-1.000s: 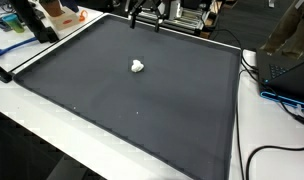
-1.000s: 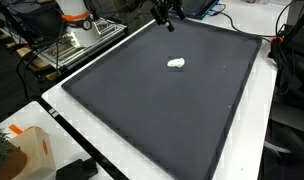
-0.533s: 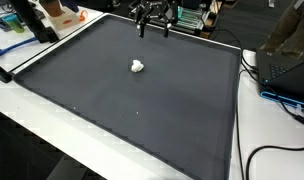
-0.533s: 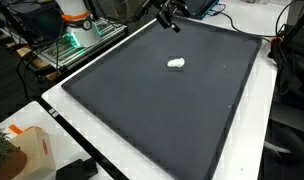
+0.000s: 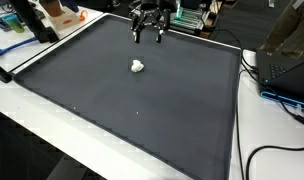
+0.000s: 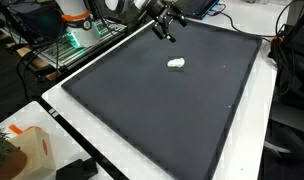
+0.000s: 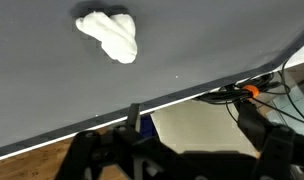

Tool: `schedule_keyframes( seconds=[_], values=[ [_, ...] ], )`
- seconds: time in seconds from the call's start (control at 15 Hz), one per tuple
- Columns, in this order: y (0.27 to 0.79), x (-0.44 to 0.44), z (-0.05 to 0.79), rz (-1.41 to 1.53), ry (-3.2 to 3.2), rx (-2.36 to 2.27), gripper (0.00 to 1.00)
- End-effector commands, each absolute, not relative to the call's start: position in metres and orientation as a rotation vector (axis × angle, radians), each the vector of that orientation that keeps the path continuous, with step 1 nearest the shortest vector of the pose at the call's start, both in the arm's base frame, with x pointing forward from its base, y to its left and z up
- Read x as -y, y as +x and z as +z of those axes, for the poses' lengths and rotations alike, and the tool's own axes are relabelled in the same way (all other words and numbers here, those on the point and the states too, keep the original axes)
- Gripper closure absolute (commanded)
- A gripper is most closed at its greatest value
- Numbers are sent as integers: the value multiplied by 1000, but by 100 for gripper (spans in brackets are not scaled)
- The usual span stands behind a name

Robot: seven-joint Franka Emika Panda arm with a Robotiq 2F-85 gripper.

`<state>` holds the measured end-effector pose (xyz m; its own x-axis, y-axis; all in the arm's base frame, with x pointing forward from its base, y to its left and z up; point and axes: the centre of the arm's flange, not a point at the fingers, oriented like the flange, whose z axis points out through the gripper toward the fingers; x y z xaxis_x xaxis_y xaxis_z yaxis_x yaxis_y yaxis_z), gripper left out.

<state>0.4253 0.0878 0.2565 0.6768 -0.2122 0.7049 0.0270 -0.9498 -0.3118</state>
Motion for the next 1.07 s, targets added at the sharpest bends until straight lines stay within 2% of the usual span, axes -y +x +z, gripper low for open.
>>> schedule_keyframes(
  seconds=[0.0,0.67,1.0],
  values=[
    [415,-75,251,-1165,-2651,-118,0],
    [379,-47,215,-963,-2891,115,0],
    [370,-43,213,-975,-2879,160,0]
  ],
)
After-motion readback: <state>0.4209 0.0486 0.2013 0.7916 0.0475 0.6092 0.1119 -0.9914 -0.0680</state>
